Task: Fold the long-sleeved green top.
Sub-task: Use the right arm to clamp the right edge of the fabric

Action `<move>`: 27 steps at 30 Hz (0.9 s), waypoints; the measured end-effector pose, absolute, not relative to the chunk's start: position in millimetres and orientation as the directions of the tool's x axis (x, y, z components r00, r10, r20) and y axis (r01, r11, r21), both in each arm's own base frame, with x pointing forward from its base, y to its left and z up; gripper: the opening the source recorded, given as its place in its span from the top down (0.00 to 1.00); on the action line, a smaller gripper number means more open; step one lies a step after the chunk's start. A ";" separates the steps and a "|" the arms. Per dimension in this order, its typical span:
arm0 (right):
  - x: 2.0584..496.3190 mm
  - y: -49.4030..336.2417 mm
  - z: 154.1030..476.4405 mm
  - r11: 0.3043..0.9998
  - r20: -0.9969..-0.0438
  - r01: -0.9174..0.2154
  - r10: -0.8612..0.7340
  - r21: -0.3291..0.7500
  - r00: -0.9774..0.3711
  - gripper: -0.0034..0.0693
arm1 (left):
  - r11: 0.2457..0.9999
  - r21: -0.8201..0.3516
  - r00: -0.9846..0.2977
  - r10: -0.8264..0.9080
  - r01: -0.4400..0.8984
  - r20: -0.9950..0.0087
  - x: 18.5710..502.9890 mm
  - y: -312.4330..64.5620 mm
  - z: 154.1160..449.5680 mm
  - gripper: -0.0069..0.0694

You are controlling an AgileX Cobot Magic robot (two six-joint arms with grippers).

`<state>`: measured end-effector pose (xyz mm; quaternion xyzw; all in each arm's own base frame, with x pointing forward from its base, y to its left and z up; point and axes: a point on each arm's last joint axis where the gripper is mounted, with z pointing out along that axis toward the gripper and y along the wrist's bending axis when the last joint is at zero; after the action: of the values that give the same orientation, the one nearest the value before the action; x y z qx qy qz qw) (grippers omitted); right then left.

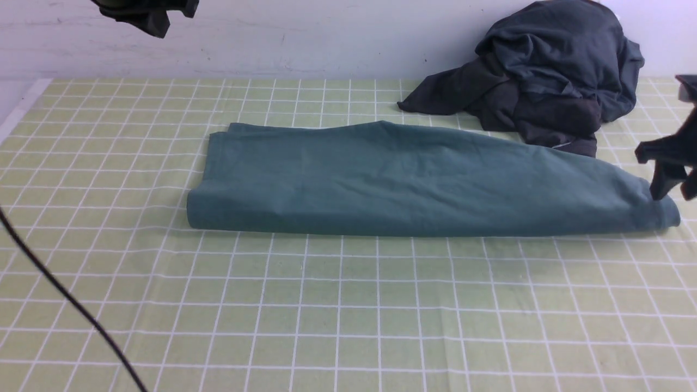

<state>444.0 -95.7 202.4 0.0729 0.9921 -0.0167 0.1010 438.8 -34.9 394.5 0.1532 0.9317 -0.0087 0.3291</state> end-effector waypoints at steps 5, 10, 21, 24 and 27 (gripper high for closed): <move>438.3 -102.9 171.8 0.972 -0.244 0.237 0.231 0.005 -0.942 0.27 | 0.928 0.019 -0.773 0.322 0.373 -0.547 376.2 -41.9 396.8 0.91; 443.5 -100.5 161.3 0.959 -0.288 0.276 0.281 0.060 -0.916 0.36 | 0.920 0.012 -0.788 0.341 0.391 -0.513 310.1 -37.3 399.4 0.91; 440.1 -106.8 164.3 0.972 -0.282 0.232 0.212 -0.038 -0.936 0.93 | 0.962 0.092 -0.649 0.241 0.256 -0.722 151.9 -17.9 412.5 0.91; 436.2 -112.4 176.2 0.973 -0.289 0.197 0.155 -0.122 -0.945 0.93 | 0.980 0.065 -0.623 0.171 0.190 -0.763 127.0 -13.8 394.6 0.91; 429.0 -119.7 214.3 0.956 -0.355 0.162 0.068 -0.244 -0.933 0.93 | 0.993 0.011 -0.601 0.079 0.116 -0.795 100.8 -10.0 358.0 0.91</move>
<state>429.0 -119.7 214.3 0.0590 0.9736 -0.1357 0.1740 100.8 -10.0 358.0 0.0544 0.8946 -0.0210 0.4431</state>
